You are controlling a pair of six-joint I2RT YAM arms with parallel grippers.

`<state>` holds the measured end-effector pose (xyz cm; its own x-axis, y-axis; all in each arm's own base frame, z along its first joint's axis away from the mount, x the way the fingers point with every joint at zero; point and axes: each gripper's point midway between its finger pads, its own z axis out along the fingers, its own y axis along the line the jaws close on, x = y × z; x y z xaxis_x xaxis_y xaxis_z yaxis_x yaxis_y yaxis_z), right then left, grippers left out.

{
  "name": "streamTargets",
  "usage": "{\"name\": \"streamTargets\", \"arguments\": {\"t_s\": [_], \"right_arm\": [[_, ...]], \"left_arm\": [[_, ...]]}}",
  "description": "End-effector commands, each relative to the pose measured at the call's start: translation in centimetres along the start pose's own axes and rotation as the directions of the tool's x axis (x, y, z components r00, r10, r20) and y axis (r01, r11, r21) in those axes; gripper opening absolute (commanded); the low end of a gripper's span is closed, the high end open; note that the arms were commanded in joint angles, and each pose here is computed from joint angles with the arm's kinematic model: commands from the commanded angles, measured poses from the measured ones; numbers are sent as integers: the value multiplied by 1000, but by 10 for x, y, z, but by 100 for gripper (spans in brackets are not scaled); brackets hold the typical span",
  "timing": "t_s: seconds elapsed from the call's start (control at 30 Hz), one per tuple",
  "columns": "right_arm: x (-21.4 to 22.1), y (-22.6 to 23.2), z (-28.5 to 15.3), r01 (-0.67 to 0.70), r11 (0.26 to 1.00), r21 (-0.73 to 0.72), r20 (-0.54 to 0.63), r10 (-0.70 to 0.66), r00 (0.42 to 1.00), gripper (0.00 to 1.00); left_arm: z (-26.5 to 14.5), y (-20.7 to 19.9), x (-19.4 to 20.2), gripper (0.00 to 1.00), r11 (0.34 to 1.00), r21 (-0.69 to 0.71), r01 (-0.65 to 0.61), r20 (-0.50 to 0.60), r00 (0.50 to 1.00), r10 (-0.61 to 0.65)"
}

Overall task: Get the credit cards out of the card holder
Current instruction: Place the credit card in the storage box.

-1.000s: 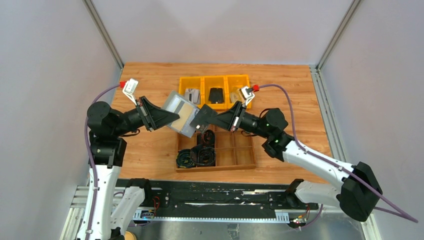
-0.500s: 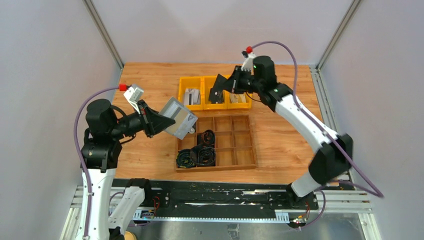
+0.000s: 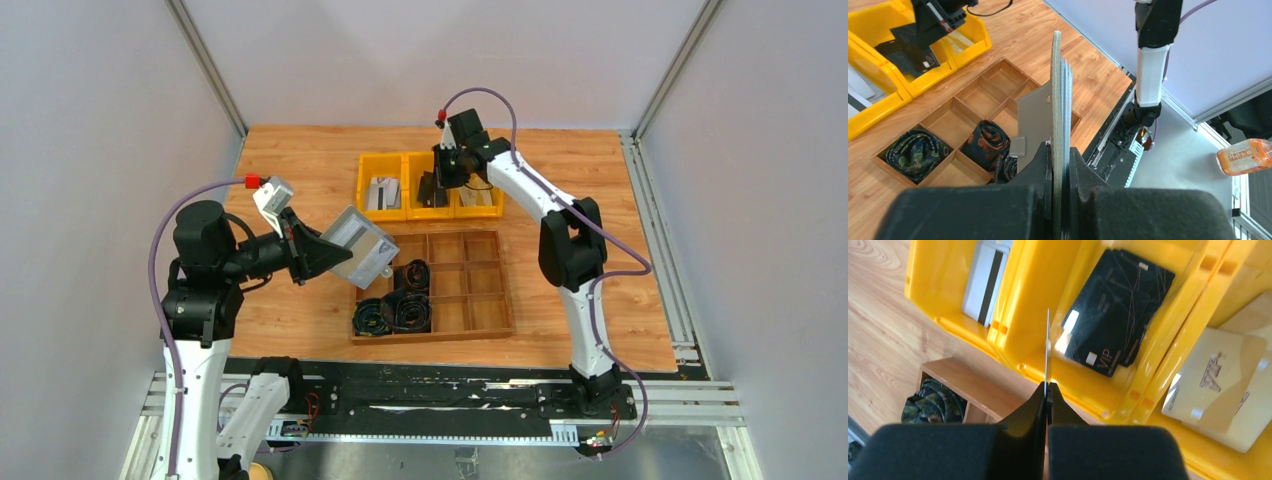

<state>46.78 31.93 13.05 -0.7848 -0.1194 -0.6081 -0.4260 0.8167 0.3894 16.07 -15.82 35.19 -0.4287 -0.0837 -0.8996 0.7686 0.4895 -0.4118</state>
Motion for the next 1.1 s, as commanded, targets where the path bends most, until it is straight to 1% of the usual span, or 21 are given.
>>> {"name": "streamTargets", "arguments": {"t_s": [0.0, 0.13, 0.4, 0.5, 0.57, 0.67, 0.7, 0.77, 0.8, 0.9, 0.93, 0.97, 1.07], "right_arm": [[-17, 2, 6, 58, 998, 20, 23, -58, 998, 0], [-25, 1, 17, 58, 998, 12, 38, -59, 998, 0], [-22, -10, 41, 57, 998, 29, 19, -58, 998, 0], [-23, -15, 44, 65, 996, 58, 22, -66, 998, 2], [-24, -19, 43, 76, 994, 84, 28, -79, 996, 7], [-32, -25, 35, 84, 987, 136, 50, -91, 995, 11], [-35, -26, 32, 83, 985, 150, 61, -93, 994, 16], [-44, -21, 20, 84, 983, 162, 88, -99, 991, 31], [-50, -16, 12, 86, 983, 161, 105, -104, 989, 36], [-63, 6, -18, 91, 988, 126, 152, -110, 982, 45], [-68, 16, -31, 103, 989, 111, 175, -121, 977, 52], [-78, 30, -54, 120, 989, 92, 217, -137, 966, 61], [-89, 63, -110, 148, 989, 13, 304, -145, 941, 71]], "left_arm": [[-1, -11, -5, 1, 997, 53, -63, 18, 998, 62], [0, -10, -2, 1, 997, 60, -50, 13, 999, 50], [-1, -13, -3, 1, 996, 70, -50, 12, 999, 49], [-1, -15, -1, 1, 996, 82, -32, 2, 999, 32], [-2, -17, 2, 1, 996, 92, -22, -3, 1000, 22], [-2, -21, -2, 1, 995, 101, -17, 13, 1000, 15], [-2, -22, -4, 1, 994, 105, -15, 19, 1000, 13], [-2, -24, -7, 1, 993, 119, 4, 19, 1000, -6], [-2, -25, -7, 1, 992, 123, 11, 18, 1000, -13], [-2, -28, -9, 1, 991, 132, 22, 16, 1000, -24], [-2, -28, -9, 1, 991, 134, 23, 15, 1000, -26], [-3, -29, -9, 1, 990, 137, 27, 15, 999, -29], [-4, -34, -11, 1, 989, 149, 26, 24, 999, -30]]}}
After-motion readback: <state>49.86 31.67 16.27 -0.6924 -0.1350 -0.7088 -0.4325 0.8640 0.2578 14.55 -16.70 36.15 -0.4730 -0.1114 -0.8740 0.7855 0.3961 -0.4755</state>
